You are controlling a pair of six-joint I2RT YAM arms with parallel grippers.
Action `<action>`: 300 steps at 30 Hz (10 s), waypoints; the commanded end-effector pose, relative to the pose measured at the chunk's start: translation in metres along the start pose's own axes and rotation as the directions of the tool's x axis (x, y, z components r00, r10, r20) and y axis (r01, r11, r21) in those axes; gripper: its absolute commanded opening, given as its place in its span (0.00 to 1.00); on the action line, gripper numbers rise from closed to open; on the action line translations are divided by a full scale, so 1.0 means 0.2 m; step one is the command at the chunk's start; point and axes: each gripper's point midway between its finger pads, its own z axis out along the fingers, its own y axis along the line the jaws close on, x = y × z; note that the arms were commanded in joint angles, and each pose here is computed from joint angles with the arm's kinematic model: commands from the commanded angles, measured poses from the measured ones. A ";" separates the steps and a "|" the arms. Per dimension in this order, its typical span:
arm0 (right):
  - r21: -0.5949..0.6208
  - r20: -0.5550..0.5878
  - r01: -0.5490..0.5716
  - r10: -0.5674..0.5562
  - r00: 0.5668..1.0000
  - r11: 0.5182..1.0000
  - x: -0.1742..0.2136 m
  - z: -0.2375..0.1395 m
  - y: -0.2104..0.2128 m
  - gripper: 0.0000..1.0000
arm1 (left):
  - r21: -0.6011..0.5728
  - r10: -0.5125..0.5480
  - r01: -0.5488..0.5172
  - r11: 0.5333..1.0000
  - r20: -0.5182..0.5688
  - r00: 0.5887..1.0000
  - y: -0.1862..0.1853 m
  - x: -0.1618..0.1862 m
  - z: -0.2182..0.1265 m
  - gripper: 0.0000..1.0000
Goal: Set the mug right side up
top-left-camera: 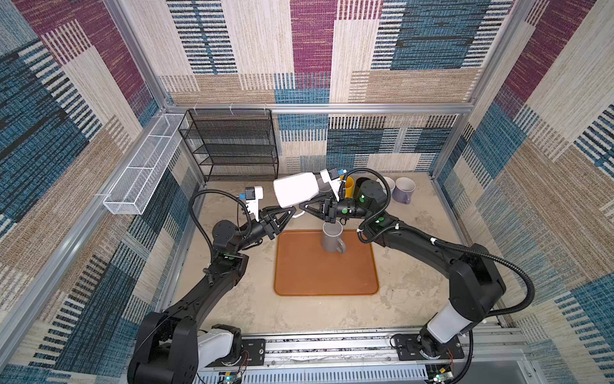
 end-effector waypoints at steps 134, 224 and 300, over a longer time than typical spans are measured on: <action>0.574 0.138 -0.071 -0.011 0.990 0.816 0.20 -0.75 -0.16 0.37 | -0.847 -0.194 -0.422 0.324 -0.497 0.846 1.39 0.29 0.28 0.00; 0.781 0.008 -0.020 0.022 1.000 0.624 0.35 -0.92 -0.35 0.41 | -0.802 -0.126 -0.465 0.375 -0.541 0.832 1.14 0.17 0.34 0.46; 0.895 -0.406 0.257 0.427 0.808 0.366 0.89 -0.76 -0.84 0.35 | -0.816 -0.142 -0.409 0.408 -0.499 0.855 0.77 0.27 -0.09 0.47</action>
